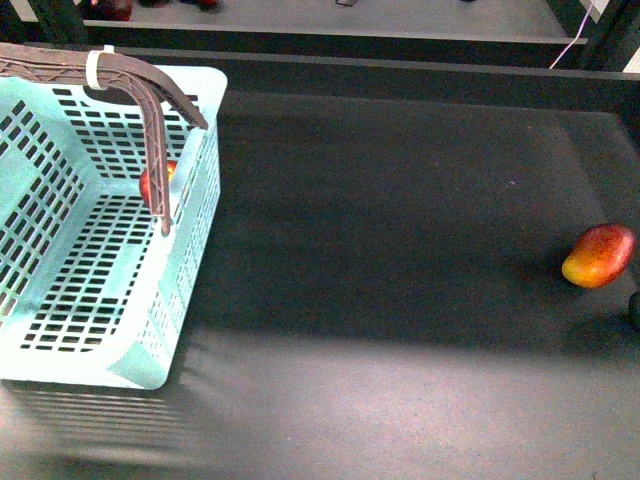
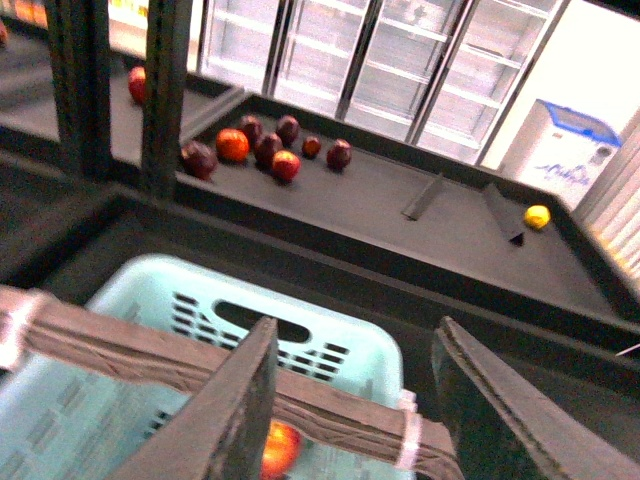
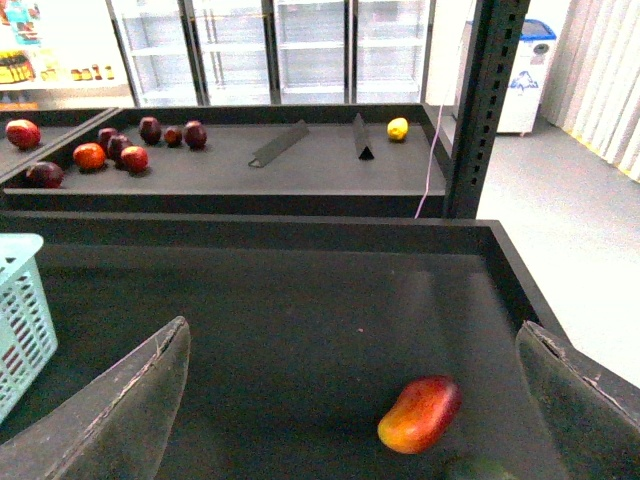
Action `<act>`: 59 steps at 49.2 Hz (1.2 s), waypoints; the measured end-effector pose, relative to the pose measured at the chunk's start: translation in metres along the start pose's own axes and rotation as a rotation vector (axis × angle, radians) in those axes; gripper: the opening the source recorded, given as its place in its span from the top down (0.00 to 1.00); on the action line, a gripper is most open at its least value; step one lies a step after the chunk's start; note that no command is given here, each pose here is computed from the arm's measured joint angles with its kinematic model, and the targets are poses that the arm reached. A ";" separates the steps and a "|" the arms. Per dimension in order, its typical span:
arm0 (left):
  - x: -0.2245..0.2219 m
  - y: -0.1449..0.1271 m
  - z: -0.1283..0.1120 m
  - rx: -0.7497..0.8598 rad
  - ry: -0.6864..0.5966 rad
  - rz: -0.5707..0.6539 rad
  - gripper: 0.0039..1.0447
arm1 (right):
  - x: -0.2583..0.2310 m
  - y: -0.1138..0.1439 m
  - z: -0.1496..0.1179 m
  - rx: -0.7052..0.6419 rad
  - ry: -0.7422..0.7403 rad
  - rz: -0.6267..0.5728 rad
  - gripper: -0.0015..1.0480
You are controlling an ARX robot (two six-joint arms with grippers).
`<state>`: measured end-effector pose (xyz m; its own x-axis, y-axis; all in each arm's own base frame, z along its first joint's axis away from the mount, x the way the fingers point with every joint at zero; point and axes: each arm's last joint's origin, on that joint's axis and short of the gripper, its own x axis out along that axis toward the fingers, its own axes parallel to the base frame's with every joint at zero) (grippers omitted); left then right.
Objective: Pick apple with right arm and hold basket with left
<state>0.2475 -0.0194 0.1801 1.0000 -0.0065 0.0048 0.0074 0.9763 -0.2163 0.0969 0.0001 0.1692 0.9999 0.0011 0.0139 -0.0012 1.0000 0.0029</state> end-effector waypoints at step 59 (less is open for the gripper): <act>-0.124 0.020 -0.004 0.207 -0.009 0.002 0.97 | 0.000 0.000 0.000 0.000 0.000 0.000 0.08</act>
<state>0.1241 -0.0004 0.1710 0.9999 -0.0031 0.0132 0.0032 0.9999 -0.0113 0.0969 0.0002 0.1692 0.9999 0.0015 0.0139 -0.0016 1.0000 0.0029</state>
